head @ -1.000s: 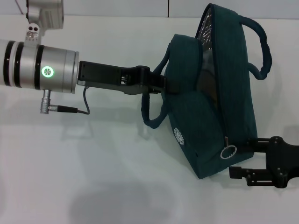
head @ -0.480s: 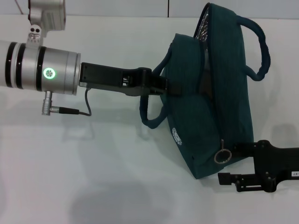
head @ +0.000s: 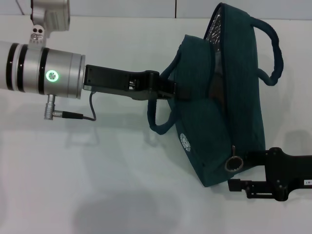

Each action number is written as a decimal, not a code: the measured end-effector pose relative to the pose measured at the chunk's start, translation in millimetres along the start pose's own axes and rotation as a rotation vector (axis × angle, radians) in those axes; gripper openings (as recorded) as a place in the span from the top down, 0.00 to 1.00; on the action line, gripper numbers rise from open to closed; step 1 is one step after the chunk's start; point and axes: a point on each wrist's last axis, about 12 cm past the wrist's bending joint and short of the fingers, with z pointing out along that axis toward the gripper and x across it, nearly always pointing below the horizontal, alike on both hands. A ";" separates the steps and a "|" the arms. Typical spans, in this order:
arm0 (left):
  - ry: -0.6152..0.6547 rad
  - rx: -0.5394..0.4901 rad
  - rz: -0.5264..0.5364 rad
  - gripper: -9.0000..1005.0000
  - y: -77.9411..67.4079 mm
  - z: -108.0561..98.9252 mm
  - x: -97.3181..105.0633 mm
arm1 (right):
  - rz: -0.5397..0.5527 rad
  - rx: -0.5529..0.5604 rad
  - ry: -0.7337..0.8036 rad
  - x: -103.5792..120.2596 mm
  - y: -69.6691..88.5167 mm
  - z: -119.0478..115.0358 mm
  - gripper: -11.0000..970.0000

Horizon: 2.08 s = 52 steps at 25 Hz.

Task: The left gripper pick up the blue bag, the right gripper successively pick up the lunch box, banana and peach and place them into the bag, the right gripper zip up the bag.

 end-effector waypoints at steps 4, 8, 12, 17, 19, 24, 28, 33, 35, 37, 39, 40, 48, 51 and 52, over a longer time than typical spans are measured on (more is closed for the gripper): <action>0.001 0.001 0.000 0.89 -0.2 0.2 0.0 | 0.005 0.032 -0.002 2.1 -2.3 -1.8 0.32; 0.002 0.003 0.000 0.89 -0.4 0.9 0.2 | 0.009 0.070 -0.019 2.7 -5.1 -4.0 0.48; 0.002 0.004 0.000 0.89 -0.4 1.2 0.4 | 0.010 0.086 -0.025 3.0 -6.3 -4.7 0.65; 0.002 0.004 0.000 0.89 -0.4 1.2 0.4 | 0.009 0.088 -0.026 3.7 -6.0 -4.4 0.85; 0.002 0.004 0.000 0.89 -0.5 1.3 0.2 | 0.010 0.089 -0.026 4.3 -5.8 -4.8 0.91; 0.001 0.002 0.003 0.89 -0.8 0.5 -1.1 | 0.017 0.101 -0.025 7.7 -4.5 -8.7 0.98; -0.003 -0.001 0.004 0.89 -0.7 -0.6 -2.0 | 0.027 0.144 -0.070 10.8 -3.0 -19.9 0.98; -0.004 -0.004 0.009 0.89 -0.6 -0.1 -2.7 | -0.047 0.139 -0.202 7.7 6.7 -28.6 0.98; -0.002 -0.003 0.009 0.89 -0.8 0.8 -2.6 | -0.085 0.119 -0.244 5.4 11.5 -29.7 0.98; 0.000 0.000 0.012 0.89 -1.6 2.4 -3.3 | -0.120 0.101 -0.278 2.9 15.2 -30.6 0.98; 0.004 0.003 0.021 0.89 -3.0 4.6 -4.9 | -0.147 0.082 -0.298 1.3 18.4 -30.6 0.98; 0.005 0.006 0.026 0.89 -3.7 5.8 -5.6 | -0.159 0.071 -0.306 0.8 20.0 -30.5 0.98; 0.009 0.009 0.058 0.89 -6.5 12.9 -10.8 | -0.173 0.031 -0.312 -2.8 19.8 -22.3 0.98; 0.011 0.012 0.084 0.89 -7.8 13.9 -12.6 | -0.173 0.006 -0.301 -3.4 20.5 -19.2 0.97; 0.010 0.013 0.093 0.89 -8.5 14.2 -13.6 | -0.172 0.002 -0.296 -3.0 20.7 -18.5 0.97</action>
